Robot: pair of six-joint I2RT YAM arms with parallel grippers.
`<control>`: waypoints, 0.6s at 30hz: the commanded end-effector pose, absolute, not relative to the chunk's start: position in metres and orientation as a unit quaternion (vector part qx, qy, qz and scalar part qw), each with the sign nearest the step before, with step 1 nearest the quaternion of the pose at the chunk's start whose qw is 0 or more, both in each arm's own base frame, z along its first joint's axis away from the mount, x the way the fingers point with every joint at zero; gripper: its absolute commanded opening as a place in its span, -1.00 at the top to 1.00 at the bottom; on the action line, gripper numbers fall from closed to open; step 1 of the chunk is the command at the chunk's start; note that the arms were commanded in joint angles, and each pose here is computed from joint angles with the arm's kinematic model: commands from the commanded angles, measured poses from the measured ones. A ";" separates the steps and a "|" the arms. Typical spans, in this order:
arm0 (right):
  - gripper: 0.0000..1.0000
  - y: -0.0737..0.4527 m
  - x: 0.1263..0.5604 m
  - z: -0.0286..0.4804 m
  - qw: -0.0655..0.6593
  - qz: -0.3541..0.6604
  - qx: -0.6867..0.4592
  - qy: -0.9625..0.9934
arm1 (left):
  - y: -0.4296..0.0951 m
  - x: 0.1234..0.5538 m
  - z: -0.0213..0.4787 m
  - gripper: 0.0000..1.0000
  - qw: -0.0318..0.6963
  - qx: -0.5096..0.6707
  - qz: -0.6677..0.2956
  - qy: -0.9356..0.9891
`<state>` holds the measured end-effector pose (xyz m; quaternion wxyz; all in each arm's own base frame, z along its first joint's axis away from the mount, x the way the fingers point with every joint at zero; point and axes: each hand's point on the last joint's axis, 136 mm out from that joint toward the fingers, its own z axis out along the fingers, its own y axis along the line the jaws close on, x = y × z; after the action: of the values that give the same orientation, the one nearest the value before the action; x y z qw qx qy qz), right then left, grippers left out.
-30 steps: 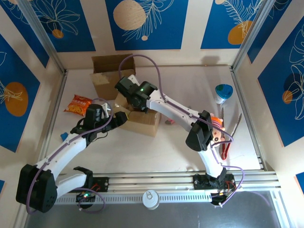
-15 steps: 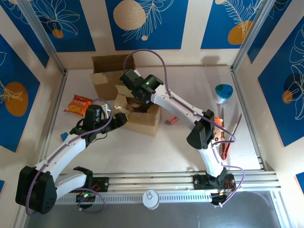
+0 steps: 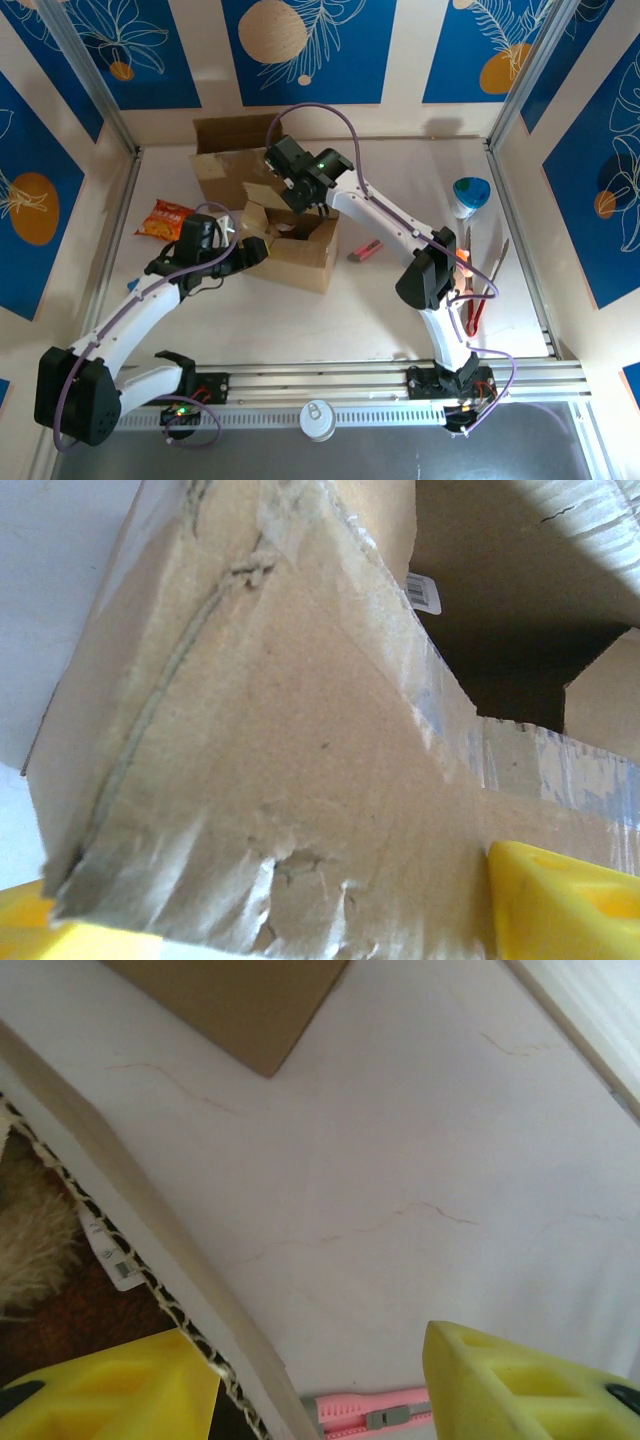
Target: Unpack the express box
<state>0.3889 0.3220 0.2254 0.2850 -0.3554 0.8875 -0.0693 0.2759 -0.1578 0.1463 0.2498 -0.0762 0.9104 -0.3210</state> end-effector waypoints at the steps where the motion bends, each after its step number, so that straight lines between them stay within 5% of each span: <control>1: -0.09 0.336 0.384 0.227 0.272 -0.015 -0.411 0.870 | -0.151 0.266 0.140 -0.60 0.225 -0.054 -0.290 0.928; 12: 0.31 0.346 0.382 0.215 0.245 0.036 -0.457 0.854 | -0.145 0.280 0.150 -0.62 0.233 -0.038 -0.262 0.936; 17: 1.00 0.350 0.381 0.218 0.246 0.059 -0.440 0.862 | -0.148 0.289 0.176 -0.72 0.261 -0.015 -0.266 0.928; 18: 1.00 0.351 0.380 0.223 0.250 0.066 -0.429 0.866 | -0.150 0.291 0.187 -0.77 0.273 -0.007 -0.271 0.923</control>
<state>0.3796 0.3411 0.2110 0.2379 -0.4431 0.8637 0.0320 0.2870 -0.1512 0.1632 0.2493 -0.0339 0.9283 -0.2737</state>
